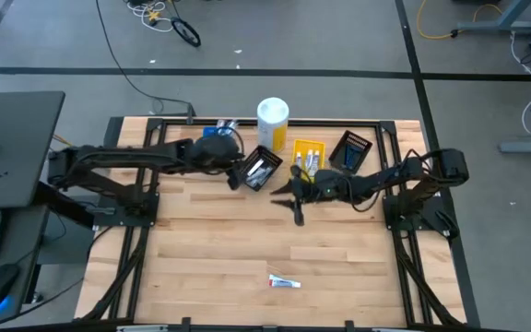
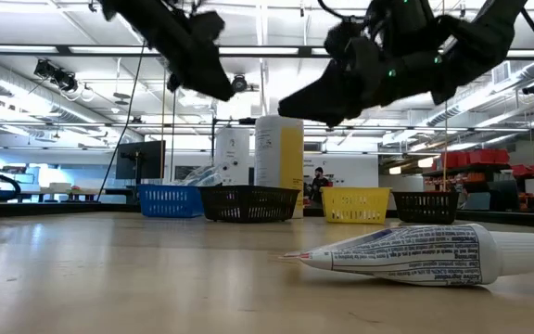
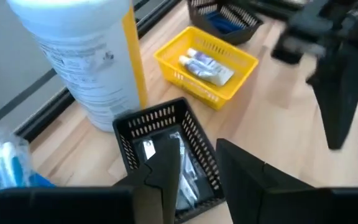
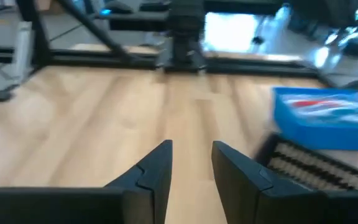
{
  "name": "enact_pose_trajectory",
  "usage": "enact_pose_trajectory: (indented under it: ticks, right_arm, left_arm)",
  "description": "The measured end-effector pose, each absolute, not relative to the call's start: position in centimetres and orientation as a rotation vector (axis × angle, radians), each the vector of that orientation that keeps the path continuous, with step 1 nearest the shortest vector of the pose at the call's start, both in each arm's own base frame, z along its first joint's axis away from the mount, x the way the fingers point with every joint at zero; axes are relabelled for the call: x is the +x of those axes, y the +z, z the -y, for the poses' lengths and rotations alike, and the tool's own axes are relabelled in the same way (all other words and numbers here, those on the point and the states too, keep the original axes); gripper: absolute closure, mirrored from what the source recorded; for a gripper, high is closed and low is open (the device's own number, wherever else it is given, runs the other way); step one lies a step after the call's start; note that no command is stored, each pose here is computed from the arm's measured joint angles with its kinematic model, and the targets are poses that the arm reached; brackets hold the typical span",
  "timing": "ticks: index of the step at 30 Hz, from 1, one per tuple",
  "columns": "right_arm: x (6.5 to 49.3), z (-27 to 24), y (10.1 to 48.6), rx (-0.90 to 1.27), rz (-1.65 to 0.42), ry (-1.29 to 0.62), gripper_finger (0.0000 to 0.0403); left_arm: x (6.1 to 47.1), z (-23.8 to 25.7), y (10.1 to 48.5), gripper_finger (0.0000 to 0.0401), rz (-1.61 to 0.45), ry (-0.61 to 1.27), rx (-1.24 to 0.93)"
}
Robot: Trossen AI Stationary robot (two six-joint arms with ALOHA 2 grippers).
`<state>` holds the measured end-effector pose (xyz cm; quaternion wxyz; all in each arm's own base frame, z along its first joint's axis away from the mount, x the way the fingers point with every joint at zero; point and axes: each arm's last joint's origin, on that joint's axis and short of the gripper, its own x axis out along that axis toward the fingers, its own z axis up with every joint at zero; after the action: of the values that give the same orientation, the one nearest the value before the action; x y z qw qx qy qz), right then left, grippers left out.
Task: Pick & Place Travel size toiletries
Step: Put the toothpaste into the yellow bin
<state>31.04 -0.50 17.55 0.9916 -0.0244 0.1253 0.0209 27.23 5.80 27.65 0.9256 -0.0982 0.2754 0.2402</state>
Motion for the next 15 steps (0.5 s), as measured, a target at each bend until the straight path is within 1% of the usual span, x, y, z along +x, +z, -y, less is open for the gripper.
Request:
enact_pose_trajectory:
  ticks: [4, 9, 11, 15]
  right_arm:
    - [31.8, -3.3, 18.1, 0.002, -0.342, 0.124, 0.0281]
    - [31.2, -9.6, 18.6, -0.031, -0.583, 0.157, 0.0281]
    - [30.6, -11.7, 19.0, 0.027, -0.631, 0.155, 0.0281]
    - [29.1, -15.2, 19.0, 0.162, -0.661, 0.157, 0.0281]
  left_arm:
    - [26.4, -4.5, 28.7, 0.029, -0.541, 0.486, -0.173]
    - [26.5, -2.7, 28.8, 0.028, -0.542, 0.436, -0.15]
    - [26.5, -1.9, 28.7, 0.0275, -0.54, 0.433, -0.158]
    - [26.4, 0.2, 27.9, 0.0268, -0.535, 0.433, -0.195]
